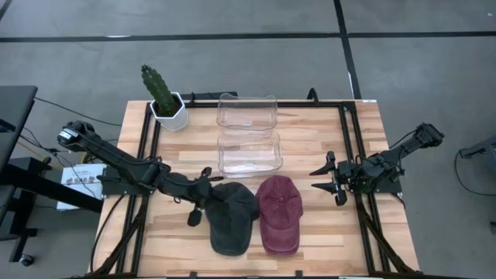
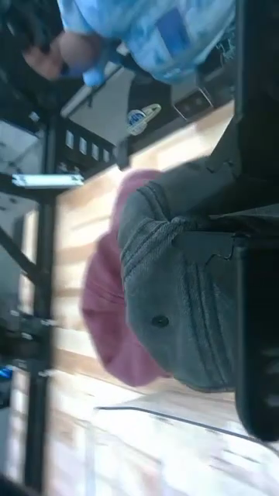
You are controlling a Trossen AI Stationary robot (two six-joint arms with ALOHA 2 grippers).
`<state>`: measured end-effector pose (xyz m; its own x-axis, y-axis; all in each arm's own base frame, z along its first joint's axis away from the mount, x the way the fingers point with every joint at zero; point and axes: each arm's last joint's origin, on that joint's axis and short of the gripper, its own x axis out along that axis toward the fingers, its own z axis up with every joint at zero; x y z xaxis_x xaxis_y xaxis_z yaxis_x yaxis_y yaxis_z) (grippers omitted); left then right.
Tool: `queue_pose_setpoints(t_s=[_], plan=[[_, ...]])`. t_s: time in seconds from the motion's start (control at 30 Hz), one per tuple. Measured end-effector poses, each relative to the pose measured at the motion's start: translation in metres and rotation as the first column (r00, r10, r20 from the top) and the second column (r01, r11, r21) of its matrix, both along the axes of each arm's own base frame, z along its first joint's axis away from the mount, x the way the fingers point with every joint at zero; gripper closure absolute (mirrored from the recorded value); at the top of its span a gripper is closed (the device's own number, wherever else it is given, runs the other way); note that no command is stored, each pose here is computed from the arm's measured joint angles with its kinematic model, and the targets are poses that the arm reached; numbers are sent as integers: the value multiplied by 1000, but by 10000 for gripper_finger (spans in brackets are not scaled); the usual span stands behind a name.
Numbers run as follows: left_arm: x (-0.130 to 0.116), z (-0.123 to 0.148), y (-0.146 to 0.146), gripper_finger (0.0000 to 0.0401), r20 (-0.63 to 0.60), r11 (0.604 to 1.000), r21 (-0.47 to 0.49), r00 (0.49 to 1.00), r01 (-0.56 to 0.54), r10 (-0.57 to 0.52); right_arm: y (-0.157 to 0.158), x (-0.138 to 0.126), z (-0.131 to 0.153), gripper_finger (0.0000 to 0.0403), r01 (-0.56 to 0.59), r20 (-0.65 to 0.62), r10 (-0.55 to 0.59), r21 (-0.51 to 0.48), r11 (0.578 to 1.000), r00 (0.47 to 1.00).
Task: Pick & Place hat
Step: Put the top black cap into the bottom transparent bin
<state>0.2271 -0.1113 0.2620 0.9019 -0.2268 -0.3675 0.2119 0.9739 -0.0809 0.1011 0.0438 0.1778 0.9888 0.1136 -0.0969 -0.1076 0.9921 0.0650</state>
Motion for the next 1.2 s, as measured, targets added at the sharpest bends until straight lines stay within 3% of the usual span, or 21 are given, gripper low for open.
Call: queue_pose_setpoints(t_s=[0.4,0.77,1.2], plan=[[-14,26,0,377,159,998,17,986,52,-54,0,0,0,228,0,0,0,0,1000,1000],[-17,42,2,378,313,989,128,944,67,-105,0,0,2,228,6,17,-6,9,1000,1000],[-11,58,15,378,479,977,212,874,-22,-84,-1,1,14,228,27,123,-39,99,995,992]])
